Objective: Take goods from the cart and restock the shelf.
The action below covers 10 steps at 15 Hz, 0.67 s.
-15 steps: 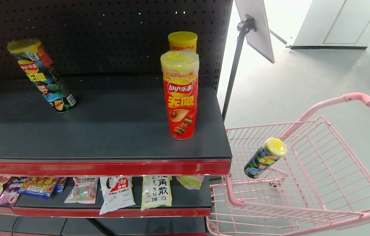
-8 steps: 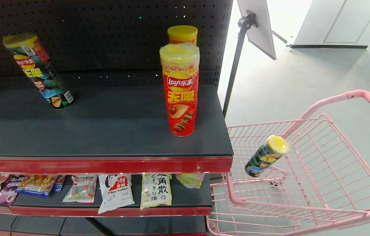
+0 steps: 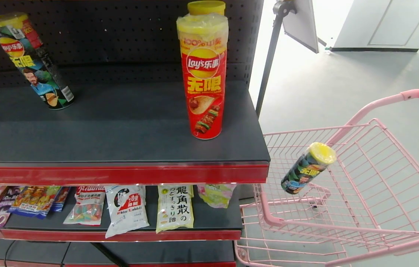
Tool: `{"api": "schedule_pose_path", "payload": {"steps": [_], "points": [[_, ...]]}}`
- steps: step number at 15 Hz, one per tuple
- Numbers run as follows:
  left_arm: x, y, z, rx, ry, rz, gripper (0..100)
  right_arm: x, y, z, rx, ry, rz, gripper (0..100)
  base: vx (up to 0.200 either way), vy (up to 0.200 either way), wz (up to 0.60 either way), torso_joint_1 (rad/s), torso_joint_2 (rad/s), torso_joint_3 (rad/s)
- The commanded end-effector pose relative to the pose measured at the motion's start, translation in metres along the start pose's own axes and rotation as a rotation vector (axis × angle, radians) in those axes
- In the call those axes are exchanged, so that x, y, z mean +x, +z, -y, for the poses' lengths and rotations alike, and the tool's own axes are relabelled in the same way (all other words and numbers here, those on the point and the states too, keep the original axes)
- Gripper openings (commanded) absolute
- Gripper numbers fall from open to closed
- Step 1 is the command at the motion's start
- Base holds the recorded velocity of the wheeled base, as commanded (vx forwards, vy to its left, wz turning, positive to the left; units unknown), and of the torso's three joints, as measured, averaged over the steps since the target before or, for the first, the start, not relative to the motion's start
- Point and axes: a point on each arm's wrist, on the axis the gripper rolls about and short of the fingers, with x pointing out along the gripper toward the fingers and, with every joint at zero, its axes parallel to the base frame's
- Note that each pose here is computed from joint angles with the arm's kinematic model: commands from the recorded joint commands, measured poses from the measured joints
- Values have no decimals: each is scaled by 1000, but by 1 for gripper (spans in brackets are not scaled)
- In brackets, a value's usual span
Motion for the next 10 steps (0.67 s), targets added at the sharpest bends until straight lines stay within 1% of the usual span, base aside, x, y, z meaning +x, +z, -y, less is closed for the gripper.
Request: {"api": "schedule_pose_path", "payload": {"steps": [1,4,5,7,10], "points": [[0,0,0,-1,0,0,100,0,0,0,0,0,1,100,0,0,0,-212,540,310],[0,0,0,-1,0,0,100,0,0,0,0,-1,1,100,0,0,0,-214,548,326],[0,0,0,-1,0,0,100,0,0,0,0,0,1,100,0,0,0,-144,330,203],[0,0,0,-1,0,0,100,0,0,0,0,-1,1,100,0,0,0,-54,151,100],[0,0,0,-1,0,0,100,0,0,0,-6,6,-3,100,0,0,0,-6,20,14]]}}
